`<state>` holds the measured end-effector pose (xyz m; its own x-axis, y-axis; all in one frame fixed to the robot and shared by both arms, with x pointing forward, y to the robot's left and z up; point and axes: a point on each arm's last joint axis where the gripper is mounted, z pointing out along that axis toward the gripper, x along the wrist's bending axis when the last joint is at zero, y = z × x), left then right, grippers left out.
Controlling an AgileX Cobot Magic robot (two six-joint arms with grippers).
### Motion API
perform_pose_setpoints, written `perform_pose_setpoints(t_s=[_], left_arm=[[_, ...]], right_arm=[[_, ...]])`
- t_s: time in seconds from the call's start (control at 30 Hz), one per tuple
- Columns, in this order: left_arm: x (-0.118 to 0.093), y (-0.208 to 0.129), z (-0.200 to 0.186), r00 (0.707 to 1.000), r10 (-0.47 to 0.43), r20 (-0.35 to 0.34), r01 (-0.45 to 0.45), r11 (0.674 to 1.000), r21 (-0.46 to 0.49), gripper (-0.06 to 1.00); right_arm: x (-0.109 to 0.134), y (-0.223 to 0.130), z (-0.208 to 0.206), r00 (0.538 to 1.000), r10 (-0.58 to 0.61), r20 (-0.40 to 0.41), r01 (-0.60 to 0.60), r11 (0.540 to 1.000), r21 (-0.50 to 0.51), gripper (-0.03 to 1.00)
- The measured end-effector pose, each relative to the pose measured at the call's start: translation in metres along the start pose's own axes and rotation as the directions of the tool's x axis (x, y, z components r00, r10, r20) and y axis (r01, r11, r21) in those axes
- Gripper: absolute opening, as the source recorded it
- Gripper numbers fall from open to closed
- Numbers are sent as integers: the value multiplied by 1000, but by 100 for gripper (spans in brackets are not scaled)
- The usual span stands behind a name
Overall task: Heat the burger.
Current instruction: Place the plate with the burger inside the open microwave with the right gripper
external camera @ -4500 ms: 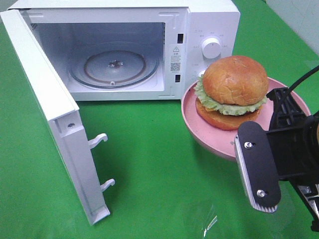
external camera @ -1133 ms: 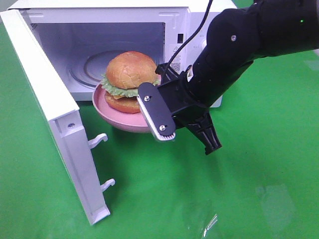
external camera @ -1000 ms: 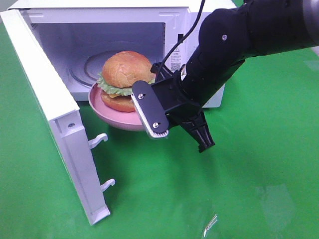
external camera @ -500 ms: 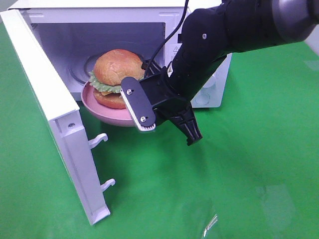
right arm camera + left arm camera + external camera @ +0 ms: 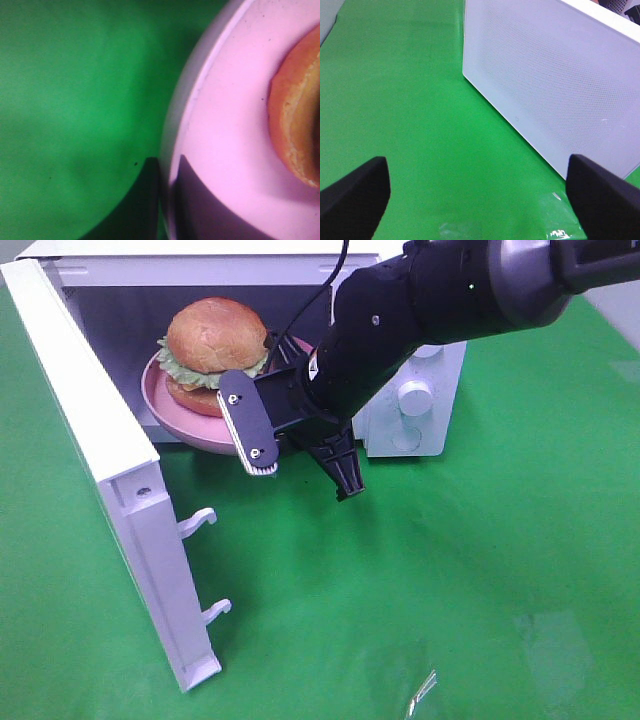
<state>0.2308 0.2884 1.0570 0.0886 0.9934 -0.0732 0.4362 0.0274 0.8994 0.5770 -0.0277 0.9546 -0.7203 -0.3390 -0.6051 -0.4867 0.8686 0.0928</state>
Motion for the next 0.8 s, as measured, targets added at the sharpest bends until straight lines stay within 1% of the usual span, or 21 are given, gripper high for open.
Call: perform_pose_setpoints(t_s=[0.3, 0.57, 0.8], left_arm=[[0, 0, 0, 1000, 0, 0, 0, 1000, 0, 87], [0, 0, 0, 1000, 0, 0, 0, 1000, 0, 87], [0, 0, 0, 1000, 0, 0, 0, 1000, 0, 87]], right_arm=[[-8, 1, 14, 1000, -6, 13, 6, 1000, 6, 4], [-23, 2, 33, 998, 61, 32, -61, 998, 6, 4], [-29, -2, 48, 998, 56, 8, -56, 998, 32, 4]])
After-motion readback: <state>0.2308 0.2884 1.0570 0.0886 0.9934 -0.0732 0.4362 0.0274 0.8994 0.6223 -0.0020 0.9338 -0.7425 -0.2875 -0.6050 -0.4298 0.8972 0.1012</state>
